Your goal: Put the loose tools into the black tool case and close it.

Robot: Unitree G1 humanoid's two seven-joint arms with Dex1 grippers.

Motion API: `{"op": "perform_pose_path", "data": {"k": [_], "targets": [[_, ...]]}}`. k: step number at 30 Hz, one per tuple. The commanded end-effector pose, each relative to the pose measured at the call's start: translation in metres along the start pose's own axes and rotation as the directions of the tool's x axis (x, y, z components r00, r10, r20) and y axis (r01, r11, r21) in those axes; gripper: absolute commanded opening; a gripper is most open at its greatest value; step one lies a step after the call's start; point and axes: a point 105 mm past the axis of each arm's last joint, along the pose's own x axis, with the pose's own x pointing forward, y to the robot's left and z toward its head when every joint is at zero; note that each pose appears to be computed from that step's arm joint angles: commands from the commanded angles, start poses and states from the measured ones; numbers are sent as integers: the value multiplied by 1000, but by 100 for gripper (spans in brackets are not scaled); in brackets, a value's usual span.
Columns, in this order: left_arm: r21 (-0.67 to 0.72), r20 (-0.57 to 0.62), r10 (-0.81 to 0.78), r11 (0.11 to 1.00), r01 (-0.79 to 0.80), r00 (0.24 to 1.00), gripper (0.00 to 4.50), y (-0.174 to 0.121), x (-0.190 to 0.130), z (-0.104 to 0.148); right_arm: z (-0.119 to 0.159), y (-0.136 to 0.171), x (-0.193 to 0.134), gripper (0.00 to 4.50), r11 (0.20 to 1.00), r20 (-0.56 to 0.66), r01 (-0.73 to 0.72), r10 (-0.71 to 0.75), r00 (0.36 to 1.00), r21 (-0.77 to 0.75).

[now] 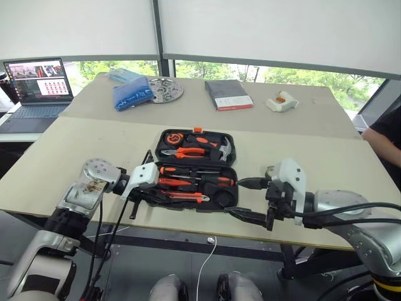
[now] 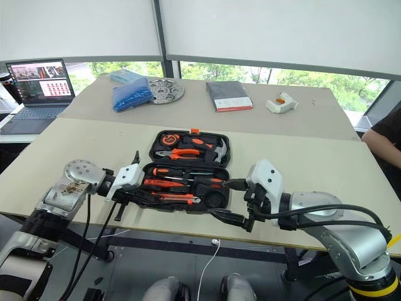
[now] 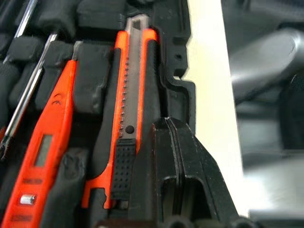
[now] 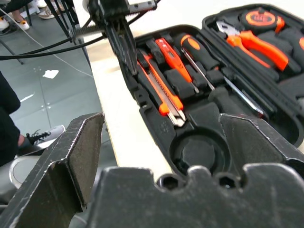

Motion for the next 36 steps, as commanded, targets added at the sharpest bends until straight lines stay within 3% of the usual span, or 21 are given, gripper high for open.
{"op": "perform_pose_path", "data": {"k": [1,7,13,21,29,36], "targets": [[-39,163,39,999,-33,986,52,6,-28,47,7,-5,-16,450,998,5,54,-54,999,-42],[-5,240,73,997,-74,968,248,7,-48,83,5,-15,-53,450,990,-44,138,-138,989,-11],[73,249,16,997,-35,968,443,-6,-32,101,-8,-36,-60,450,979,-87,204,-203,975,8],[183,289,13,981,-68,957,443,-7,-8,123,-48,-106,-37,450,938,-229,344,-346,910,-50],[200,278,11,977,-70,960,443,-10,4,114,-76,-152,-24,450,907,-330,403,-419,846,-119],[204,264,26,975,-83,964,450,-10,5,108,-82,-167,-16,251,907,-330,409,-418,846,-99]]}}
